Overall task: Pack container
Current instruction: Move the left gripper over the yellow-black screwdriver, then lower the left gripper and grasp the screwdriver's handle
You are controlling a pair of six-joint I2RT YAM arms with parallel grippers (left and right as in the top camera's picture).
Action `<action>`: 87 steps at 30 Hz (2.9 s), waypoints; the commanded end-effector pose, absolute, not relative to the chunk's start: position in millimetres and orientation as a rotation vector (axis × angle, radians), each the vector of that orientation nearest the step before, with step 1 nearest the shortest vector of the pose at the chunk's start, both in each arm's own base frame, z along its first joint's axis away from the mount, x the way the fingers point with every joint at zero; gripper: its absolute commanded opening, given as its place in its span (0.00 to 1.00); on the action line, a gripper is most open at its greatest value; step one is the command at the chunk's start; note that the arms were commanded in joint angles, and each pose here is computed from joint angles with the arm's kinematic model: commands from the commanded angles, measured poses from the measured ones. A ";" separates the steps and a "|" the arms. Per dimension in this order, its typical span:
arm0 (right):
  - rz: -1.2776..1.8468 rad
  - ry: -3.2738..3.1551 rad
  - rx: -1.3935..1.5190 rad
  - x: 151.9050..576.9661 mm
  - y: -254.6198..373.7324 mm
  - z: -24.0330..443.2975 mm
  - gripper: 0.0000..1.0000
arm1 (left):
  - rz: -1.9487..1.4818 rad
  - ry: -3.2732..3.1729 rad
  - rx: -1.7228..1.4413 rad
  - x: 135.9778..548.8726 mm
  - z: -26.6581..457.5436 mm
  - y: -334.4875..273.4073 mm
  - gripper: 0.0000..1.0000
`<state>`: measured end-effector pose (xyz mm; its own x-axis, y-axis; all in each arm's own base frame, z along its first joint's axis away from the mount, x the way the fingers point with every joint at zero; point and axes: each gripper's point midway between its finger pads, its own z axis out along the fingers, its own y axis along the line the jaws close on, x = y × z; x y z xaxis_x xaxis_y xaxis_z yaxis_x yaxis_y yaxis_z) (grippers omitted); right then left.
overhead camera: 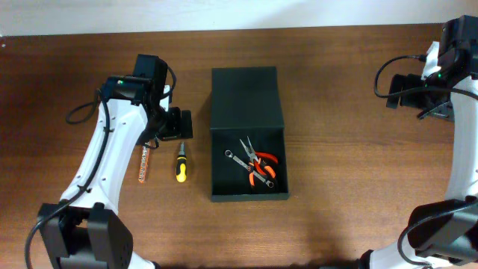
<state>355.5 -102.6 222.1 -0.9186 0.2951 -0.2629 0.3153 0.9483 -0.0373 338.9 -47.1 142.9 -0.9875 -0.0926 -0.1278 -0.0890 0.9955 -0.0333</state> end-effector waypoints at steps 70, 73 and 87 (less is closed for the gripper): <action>-0.128 2.834 0.474 353.8 -106.0 225.4 0.99 | -0.026 3.154 -0.065 308.8 7.9 -67.9 0.99; -0.128 2.834 0.474 353.8 -106.0 225.4 0.99 | -0.028 3.147 -0.062 310.6 7.9 -68.3 0.99; -0.128 2.834 0.474 353.8 -106.0 225.4 0.99 | -0.034 3.145 -0.052 314.7 7.3 -49.5 0.99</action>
<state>355.5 -102.6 222.1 -0.9186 0.2951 -0.2629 0.3153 0.9483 -0.0373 318.4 -51.1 12.3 -0.9963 -0.0853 -0.0144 -0.0848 0.9960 -0.0291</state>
